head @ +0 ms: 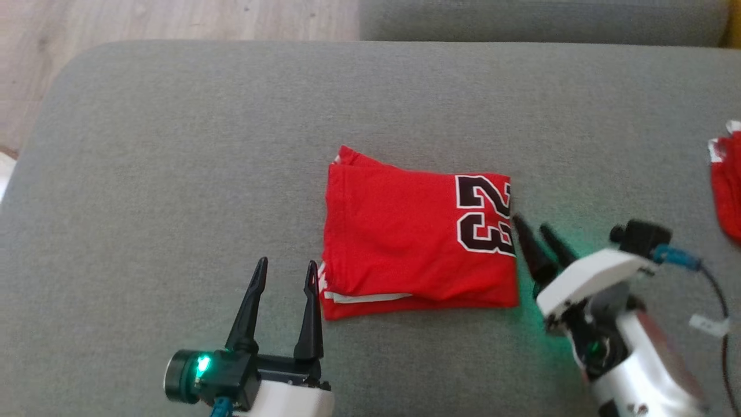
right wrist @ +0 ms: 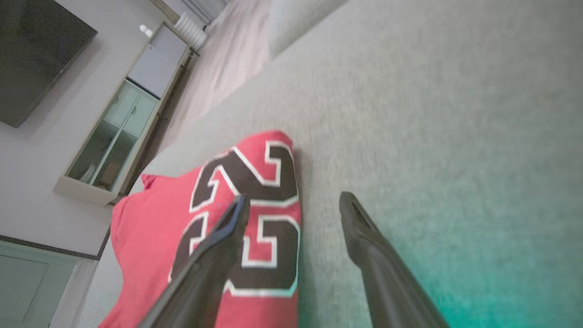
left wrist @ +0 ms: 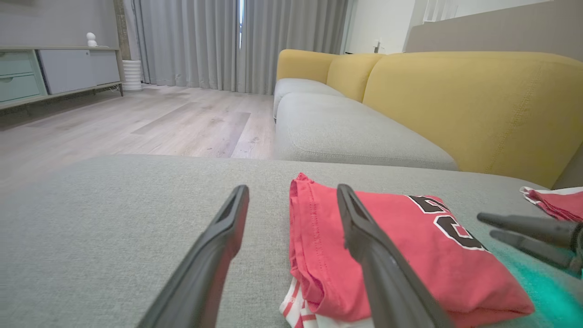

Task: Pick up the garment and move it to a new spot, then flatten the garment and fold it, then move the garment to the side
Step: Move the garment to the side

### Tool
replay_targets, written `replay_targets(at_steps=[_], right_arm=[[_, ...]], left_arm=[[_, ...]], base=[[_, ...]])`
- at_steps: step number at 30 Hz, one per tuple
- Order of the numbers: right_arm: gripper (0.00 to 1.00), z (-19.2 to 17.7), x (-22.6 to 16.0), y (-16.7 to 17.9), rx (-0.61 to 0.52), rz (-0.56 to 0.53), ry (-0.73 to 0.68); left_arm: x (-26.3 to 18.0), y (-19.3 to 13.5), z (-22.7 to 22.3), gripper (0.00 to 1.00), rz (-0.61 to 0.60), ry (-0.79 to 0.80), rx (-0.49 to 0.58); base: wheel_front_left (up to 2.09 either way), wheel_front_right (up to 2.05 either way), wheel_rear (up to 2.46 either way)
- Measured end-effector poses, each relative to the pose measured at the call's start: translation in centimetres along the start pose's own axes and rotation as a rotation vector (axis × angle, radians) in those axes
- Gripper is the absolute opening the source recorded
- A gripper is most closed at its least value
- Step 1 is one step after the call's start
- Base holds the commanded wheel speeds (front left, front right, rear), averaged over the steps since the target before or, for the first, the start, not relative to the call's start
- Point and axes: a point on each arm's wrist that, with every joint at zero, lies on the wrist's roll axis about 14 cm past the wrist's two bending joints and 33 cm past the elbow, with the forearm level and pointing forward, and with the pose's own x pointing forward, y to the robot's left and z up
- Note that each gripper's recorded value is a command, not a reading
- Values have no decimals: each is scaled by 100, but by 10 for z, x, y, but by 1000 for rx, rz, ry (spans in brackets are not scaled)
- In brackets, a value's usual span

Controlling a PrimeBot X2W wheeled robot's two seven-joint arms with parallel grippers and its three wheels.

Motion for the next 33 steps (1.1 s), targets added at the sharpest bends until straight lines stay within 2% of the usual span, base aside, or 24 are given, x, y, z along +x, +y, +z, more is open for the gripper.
replay_targets(at_steps=[3, 5, 6, 7, 8, 14, 19, 25, 30, 33], right_arm=[[100, -29, -1, 4, 53, 2, 82], [100, -36, 1, 10, 68, 16, 111], [97, -38, 3, 12, 73, 22, 120], [42, -40, 4, 14, 76, 27, 126], [0, -41, 6, 16, 81, 32, 131], [0, -35, 13, 25, 86, 50, 103], [0, -14, 3, -2, 15, 2, 58], [0, 62, -28, -68, -157, -134, -47], [0, 140, -56, -105, -287, -239, -147], [0, 172, -74, -128, -353, -319, -174]], left_arm=[[-4, 6, 3, 100, 22, -10, 5], [-7, 11, 5, 100, 38, -14, 6], [-8, 13, 6, 100, 46, -17, 7], [-9, 15, 6, 100, 54, -19, 8], [-11, 17, 7, 100, 62, -21, 9], [-14, 23, 8, 100, 84, -23, 14], [-8, 14, 8, 100, 50, -23, 13], [7, -5, -2, 100, -22, 4, 7], [27, -23, -14, 100, -96, 30, 16], [42, -32, -19, 100, -136, 34, 21]], base=[[0, 0, 0], [0, 0, 0], [0, 0, 0], [0, 0, 0], [0, 0, 0], [0, 0, 0], [0, 0, 0], [0, 0, 0], [0, 0, 0], [0, 0, 0]])
